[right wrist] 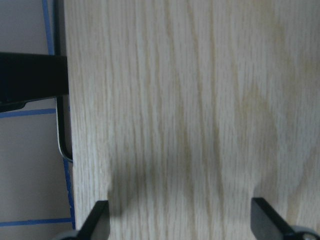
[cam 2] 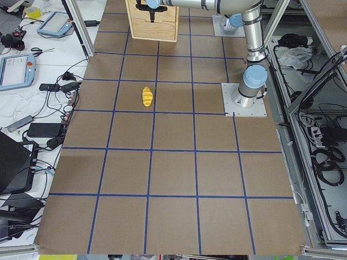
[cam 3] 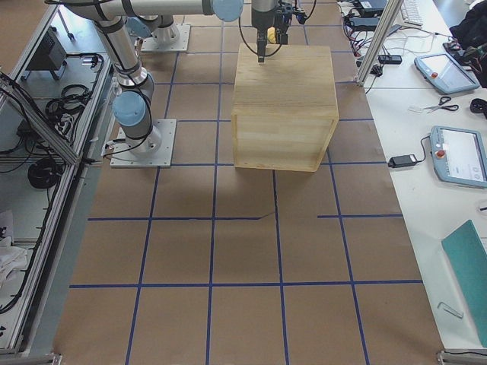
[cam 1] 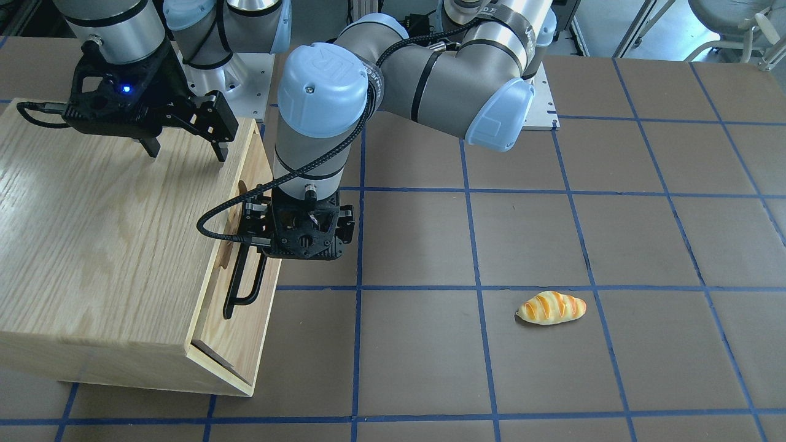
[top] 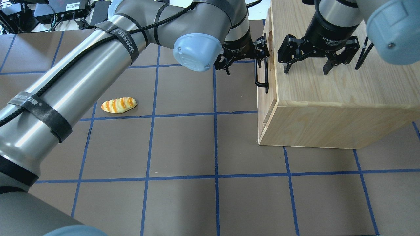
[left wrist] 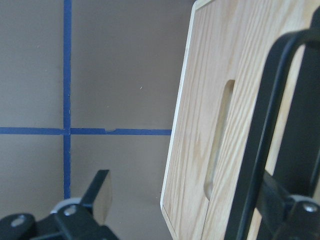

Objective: Open upper drawer
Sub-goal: 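Pull the handle with the left gripper, sliding the drawer out toward the robot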

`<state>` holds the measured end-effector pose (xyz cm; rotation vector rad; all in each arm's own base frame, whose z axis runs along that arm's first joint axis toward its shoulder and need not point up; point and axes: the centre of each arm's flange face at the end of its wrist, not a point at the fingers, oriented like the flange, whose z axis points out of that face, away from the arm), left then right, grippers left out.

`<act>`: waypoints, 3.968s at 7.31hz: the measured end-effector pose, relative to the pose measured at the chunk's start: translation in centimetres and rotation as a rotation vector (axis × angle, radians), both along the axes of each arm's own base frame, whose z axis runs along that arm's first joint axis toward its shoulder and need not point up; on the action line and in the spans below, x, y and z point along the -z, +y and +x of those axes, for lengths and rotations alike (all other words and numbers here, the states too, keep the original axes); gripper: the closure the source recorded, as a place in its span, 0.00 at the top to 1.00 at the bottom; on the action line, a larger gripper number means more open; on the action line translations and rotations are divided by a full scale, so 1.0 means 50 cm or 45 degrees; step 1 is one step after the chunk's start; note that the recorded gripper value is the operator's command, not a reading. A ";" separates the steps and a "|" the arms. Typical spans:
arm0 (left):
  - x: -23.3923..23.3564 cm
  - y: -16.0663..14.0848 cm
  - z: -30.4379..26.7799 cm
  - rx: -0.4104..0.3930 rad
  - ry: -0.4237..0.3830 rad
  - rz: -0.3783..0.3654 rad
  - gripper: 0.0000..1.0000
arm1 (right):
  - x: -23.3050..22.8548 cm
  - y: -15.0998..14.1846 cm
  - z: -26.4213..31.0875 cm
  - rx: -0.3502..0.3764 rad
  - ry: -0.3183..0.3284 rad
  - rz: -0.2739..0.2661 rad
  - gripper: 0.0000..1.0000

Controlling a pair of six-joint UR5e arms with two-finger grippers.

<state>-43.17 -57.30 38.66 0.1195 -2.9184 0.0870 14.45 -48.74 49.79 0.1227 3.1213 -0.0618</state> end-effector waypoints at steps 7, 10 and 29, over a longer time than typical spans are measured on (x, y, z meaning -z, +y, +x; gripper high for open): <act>-0.020 0.000 0.030 0.028 -0.109 -0.066 1.00 | 0.000 0.000 0.000 0.000 0.001 0.000 1.00; -0.031 -0.010 0.057 0.030 -0.123 -0.074 1.00 | 0.000 0.000 0.000 0.000 0.001 0.000 1.00; -0.050 -0.073 0.249 0.078 -0.214 -0.023 1.00 | 0.000 0.000 0.000 -0.001 0.001 0.000 1.00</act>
